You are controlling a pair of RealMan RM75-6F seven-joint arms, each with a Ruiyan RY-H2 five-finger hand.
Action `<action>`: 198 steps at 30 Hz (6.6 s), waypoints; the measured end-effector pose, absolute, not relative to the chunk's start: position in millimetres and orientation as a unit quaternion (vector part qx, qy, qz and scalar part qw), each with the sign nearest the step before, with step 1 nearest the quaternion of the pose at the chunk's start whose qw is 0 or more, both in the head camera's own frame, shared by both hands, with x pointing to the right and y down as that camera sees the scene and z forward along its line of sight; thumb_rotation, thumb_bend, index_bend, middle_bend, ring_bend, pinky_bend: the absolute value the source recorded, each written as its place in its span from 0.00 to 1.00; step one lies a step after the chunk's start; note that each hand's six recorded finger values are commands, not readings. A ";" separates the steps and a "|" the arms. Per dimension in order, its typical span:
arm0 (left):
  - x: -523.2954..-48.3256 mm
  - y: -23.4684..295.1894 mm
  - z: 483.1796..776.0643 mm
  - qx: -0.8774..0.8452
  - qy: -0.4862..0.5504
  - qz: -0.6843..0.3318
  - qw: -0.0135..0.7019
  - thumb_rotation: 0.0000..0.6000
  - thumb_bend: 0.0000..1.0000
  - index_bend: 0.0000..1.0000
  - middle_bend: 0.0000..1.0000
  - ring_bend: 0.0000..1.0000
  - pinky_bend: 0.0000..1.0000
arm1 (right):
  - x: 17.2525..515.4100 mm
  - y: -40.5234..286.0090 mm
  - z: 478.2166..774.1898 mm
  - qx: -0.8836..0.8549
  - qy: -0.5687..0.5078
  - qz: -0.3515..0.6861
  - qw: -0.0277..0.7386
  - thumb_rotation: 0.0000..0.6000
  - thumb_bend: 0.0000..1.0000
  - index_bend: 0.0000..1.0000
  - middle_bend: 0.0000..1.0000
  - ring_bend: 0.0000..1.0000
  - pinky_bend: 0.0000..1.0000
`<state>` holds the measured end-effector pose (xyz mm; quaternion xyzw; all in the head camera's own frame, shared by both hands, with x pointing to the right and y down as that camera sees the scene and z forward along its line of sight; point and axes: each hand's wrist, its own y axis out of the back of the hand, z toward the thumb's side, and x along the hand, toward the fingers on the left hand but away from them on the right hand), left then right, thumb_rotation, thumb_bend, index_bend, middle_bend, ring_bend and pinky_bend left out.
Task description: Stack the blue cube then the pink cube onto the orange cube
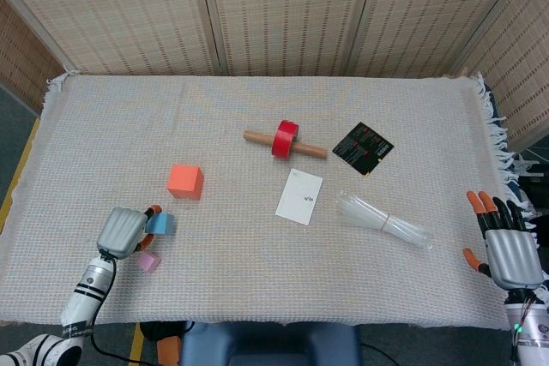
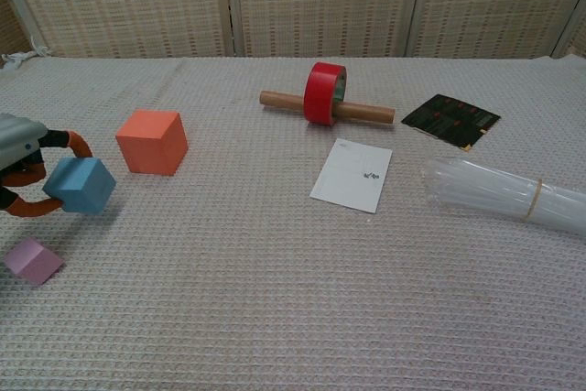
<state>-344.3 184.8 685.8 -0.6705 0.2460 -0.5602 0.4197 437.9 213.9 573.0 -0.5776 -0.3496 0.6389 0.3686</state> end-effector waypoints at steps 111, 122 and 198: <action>-356.3 217.4 641.5 -0.696 0.226 -0.572 0.372 1.00 0.30 0.14 1.00 0.97 1.00 | 438.1 211.2 570.0 -0.578 -0.359 0.637 0.363 1.00 0.16 0.00 0.00 0.00 0.00; -359.8 269.5 653.8 -0.721 0.202 -0.570 0.339 1.00 0.30 0.15 1.00 0.97 1.00 | 432.3 217.4 567.0 -0.591 -0.352 0.628 0.364 1.00 0.16 0.00 0.00 0.00 0.00; -276.5 27.3 639.1 -0.667 0.232 -0.612 0.355 1.00 0.40 0.53 1.00 1.00 1.00 | 444.7 205.2 578.7 -0.574 -0.355 0.651 0.347 1.00 0.16 0.00 0.00 0.00 0.00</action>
